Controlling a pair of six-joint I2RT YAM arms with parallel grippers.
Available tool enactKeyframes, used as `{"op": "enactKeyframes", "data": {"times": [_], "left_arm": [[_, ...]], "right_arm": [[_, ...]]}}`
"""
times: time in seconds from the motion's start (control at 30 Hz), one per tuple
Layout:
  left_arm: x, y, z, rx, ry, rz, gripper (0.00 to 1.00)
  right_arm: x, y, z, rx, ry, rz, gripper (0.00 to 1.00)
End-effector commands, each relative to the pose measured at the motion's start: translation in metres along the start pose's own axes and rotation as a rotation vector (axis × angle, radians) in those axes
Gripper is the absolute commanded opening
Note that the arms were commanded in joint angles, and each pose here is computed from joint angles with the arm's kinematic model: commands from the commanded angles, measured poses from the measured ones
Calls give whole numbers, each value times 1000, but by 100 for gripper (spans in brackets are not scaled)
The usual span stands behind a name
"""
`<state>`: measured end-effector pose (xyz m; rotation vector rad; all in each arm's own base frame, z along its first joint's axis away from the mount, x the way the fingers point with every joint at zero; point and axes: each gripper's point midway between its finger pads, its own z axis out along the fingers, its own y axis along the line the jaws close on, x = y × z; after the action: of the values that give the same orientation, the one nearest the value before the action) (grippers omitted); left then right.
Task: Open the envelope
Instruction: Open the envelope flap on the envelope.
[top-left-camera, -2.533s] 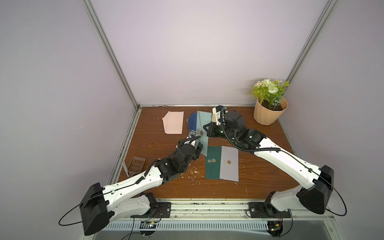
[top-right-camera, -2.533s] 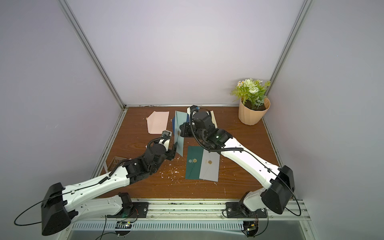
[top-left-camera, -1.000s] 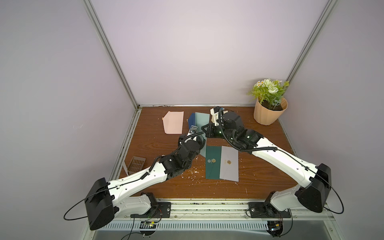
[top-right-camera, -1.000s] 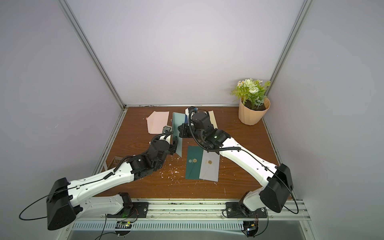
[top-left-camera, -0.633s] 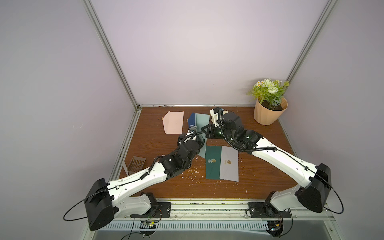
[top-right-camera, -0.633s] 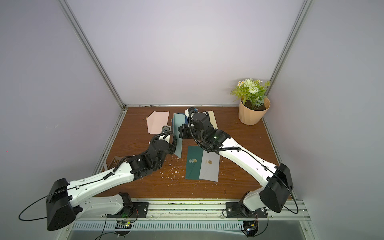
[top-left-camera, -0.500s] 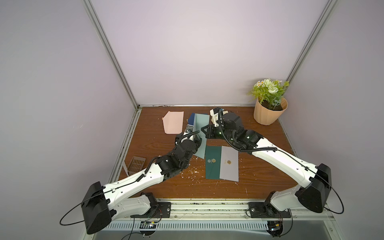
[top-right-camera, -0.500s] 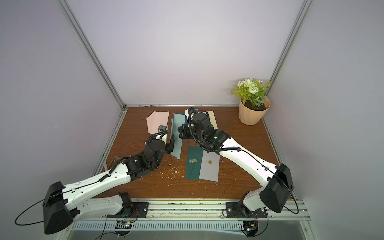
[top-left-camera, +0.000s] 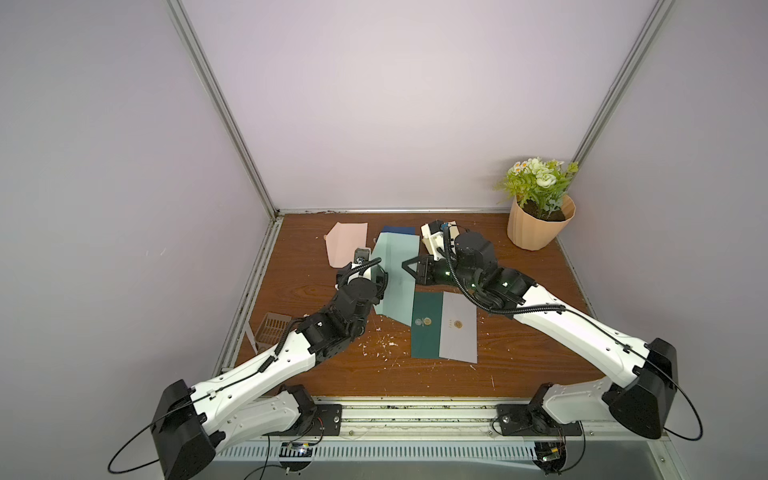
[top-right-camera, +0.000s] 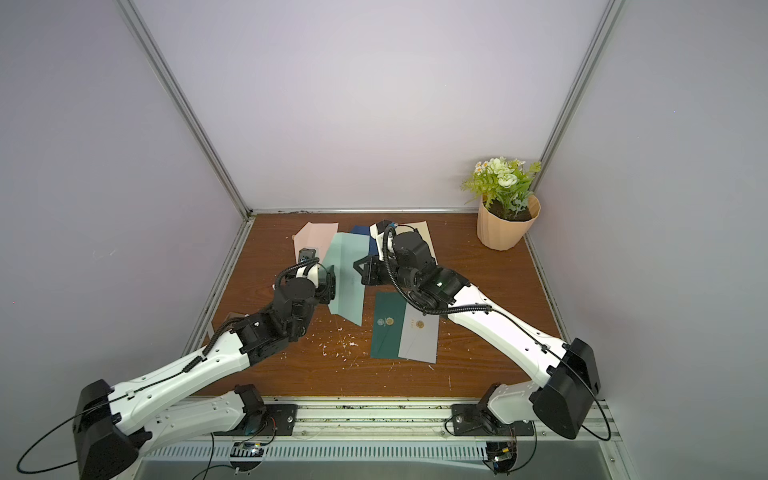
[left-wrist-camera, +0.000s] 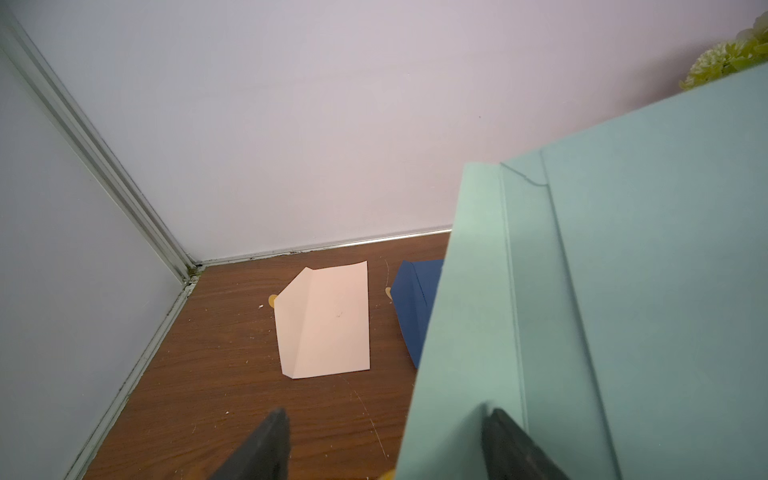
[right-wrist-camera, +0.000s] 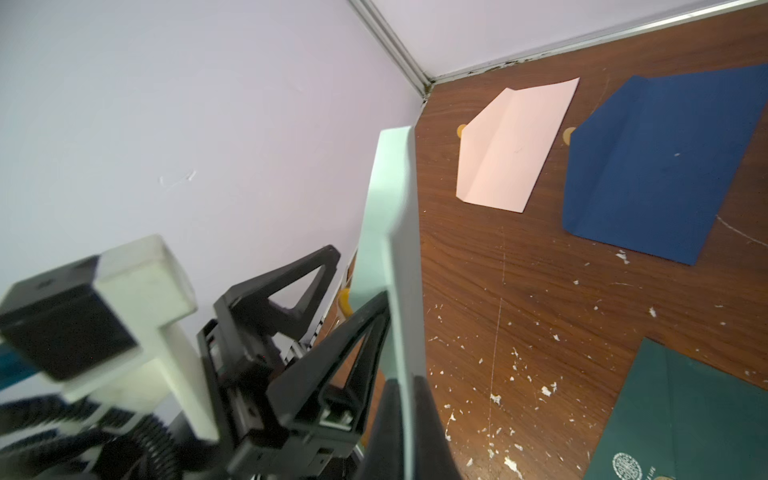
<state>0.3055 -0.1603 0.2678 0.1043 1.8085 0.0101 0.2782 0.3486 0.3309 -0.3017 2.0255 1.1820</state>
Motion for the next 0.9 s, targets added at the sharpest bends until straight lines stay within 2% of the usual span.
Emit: {"op": "enactKeyframes", "data": {"times": [0.0,0.23,0.33,0.4,0.53,0.63,0.87], "left_arm": [[3,12,0,-37,2,-19,76],[9,26,2,-58,10,-38,77],[9,33,3,-53,9,-92,78],[7,30,4,22,-5,-143,79],[1,18,3,271,-57,-279,81],[-1,11,0,386,-77,-324,81],[-3,10,-5,421,-92,-340,84]], "right_arm": [[-22,46,-20,-181,-68,-13,0],[-19,65,-30,-294,-52,6,0],[-17,72,-32,-340,-42,17,0],[-16,72,-33,-351,-39,26,0],[-16,74,-33,-382,-36,39,0],[-15,73,-31,-389,-29,48,0],[-17,61,-28,-347,-36,49,0]]}}
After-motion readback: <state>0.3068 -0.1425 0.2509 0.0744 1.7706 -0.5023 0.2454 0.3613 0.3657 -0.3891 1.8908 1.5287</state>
